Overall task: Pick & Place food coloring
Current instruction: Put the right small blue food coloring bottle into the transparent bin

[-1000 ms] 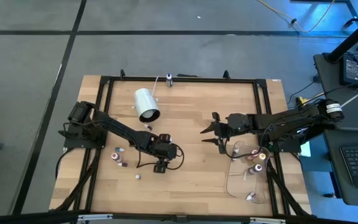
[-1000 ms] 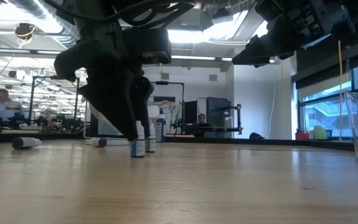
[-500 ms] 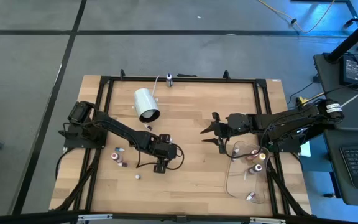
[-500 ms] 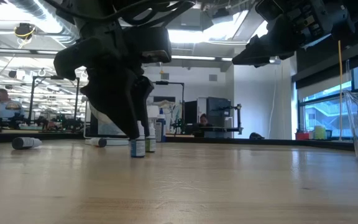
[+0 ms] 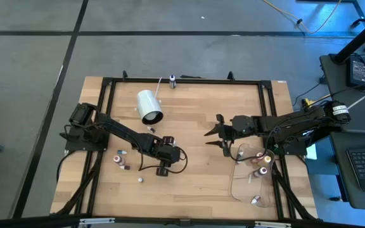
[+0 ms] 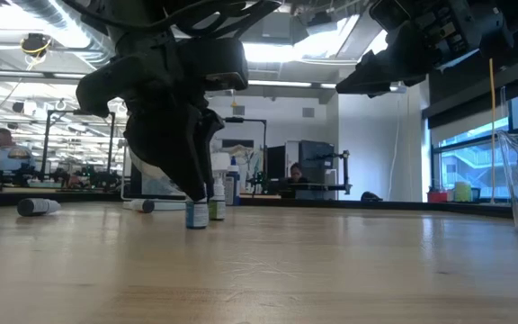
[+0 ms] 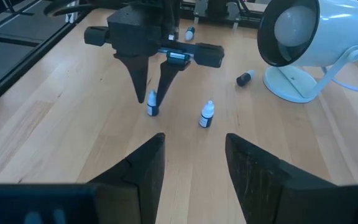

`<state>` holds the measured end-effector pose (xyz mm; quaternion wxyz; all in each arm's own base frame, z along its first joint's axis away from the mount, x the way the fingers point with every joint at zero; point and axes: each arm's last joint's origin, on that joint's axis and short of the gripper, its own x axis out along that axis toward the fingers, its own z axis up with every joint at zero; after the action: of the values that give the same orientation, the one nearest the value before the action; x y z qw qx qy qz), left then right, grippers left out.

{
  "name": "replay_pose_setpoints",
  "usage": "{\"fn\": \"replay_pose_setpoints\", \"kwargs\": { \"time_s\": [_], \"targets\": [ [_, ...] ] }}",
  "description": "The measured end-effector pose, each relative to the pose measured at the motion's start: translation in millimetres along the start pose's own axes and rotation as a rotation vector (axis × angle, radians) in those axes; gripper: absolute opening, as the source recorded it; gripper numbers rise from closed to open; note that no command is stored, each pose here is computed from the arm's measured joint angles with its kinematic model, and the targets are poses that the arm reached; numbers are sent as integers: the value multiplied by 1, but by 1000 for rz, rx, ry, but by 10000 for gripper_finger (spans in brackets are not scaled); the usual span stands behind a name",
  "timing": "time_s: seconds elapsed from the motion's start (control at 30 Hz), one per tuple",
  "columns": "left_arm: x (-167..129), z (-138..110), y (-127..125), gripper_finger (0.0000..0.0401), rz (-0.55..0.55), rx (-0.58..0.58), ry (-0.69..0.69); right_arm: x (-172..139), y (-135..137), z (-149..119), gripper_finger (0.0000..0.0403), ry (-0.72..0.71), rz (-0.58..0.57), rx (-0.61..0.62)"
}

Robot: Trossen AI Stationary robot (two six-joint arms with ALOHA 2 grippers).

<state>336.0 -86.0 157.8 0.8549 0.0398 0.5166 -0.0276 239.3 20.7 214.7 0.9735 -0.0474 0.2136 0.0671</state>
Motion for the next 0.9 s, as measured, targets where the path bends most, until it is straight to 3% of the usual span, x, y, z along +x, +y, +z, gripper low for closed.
{"fn": "replay_pose_setpoints", "kwargs": {
  "time_s": [0.33,0.57,0.7,0.9],
  "targets": [
    [-1,3,0,77,-6,33,-18,0,0,0,171,-1,0,0],
    [-13,25,-2,69,-3,93,-96,0,0,0,171,-3,19,24],
    [-23,42,0,69,84,120,-167,0,3,2,171,-21,81,18],
    [-36,66,3,69,257,65,-330,15,9,0,171,-56,108,-61]
  ]
}}
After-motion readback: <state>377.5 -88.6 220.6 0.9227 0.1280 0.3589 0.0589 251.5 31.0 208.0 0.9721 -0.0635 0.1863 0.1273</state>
